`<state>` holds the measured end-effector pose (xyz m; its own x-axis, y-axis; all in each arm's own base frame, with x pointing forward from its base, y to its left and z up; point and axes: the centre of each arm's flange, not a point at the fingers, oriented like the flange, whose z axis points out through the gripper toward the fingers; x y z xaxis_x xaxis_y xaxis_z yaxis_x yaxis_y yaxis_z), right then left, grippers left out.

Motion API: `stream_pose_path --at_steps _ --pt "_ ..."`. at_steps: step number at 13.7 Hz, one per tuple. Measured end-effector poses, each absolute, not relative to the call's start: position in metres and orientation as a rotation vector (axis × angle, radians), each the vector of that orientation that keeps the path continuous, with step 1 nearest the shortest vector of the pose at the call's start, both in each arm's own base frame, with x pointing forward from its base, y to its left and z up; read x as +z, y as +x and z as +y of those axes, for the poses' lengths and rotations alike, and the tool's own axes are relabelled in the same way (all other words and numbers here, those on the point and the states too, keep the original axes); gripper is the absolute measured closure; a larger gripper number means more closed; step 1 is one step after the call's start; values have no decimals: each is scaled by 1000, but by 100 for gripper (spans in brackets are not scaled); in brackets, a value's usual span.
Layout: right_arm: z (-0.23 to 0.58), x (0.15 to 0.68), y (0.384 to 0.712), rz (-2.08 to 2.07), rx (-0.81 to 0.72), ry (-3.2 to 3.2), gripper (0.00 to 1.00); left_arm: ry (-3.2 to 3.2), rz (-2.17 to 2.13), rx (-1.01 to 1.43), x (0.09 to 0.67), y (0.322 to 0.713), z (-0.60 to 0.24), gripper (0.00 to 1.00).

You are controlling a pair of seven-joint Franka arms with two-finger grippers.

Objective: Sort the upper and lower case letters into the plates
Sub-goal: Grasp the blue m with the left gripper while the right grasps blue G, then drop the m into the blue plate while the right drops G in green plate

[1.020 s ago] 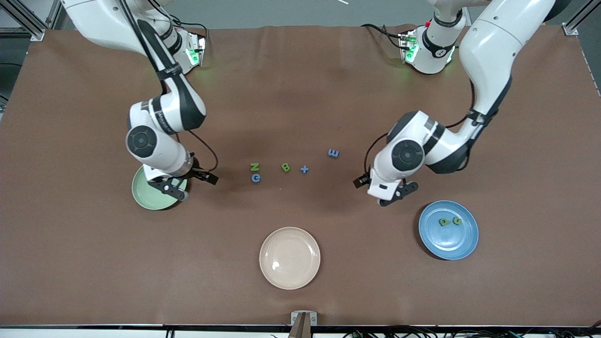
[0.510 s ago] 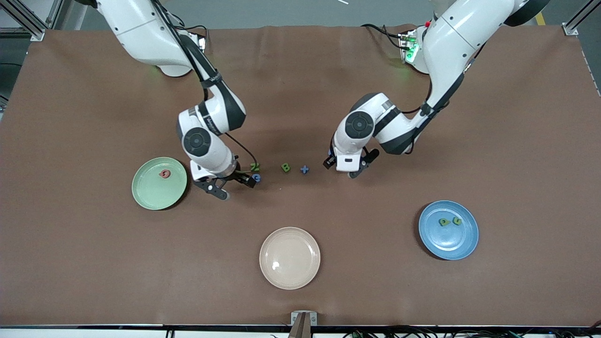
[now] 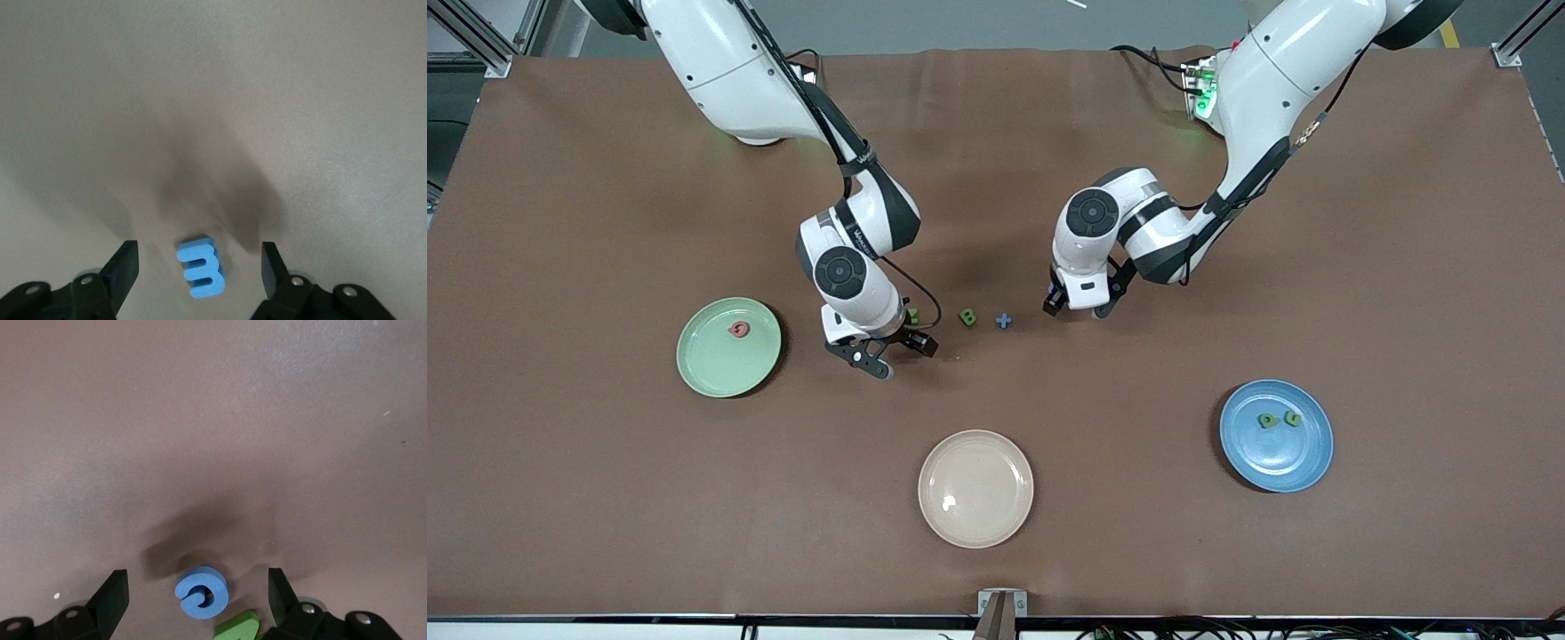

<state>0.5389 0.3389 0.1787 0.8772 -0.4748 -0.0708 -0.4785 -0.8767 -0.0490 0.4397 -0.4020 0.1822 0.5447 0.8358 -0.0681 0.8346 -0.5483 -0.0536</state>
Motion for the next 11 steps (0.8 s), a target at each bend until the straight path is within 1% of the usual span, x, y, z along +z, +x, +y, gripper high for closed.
stream_pose_path --at_steps 1,2,3,4,5,6,7,8,10,11 --pt "340 176 538 756 90 -2983 13 -2743 -1498 135 182 438 -403 19" --pt "340 175 538 756 92 -2984 22 -2738 -1504 136 181 436 -404 24" --pt "341 174 538 755 91 -2984 23 -2733 -1517 140 180 434 -406 24" --pt "341 175 538 753 91 -2985 30 -2730 -1528 144 178 432 -408 27" --pt "342 175 538 753 92 -2985 36 -2724 -1543 148 177 431 -409 27" --pt "342 175 537 753 92 -2986 36 -2721 -1547 152 176 430 -410 31" --pt "343 175 537 753 92 -2987 36 -2719 -1550 154 175 428 -411 31" --pt "344 175 536 755 92 -2988 36 -2718 -1550 155 175 427 -412 35" --pt "348 175 533 761 96 -2990 41 -2718 -1550 156 174 427 -413 36" --pt "350 175 532 762 97 -2991 41 -2717 -1550 157 174 427 -413 41"
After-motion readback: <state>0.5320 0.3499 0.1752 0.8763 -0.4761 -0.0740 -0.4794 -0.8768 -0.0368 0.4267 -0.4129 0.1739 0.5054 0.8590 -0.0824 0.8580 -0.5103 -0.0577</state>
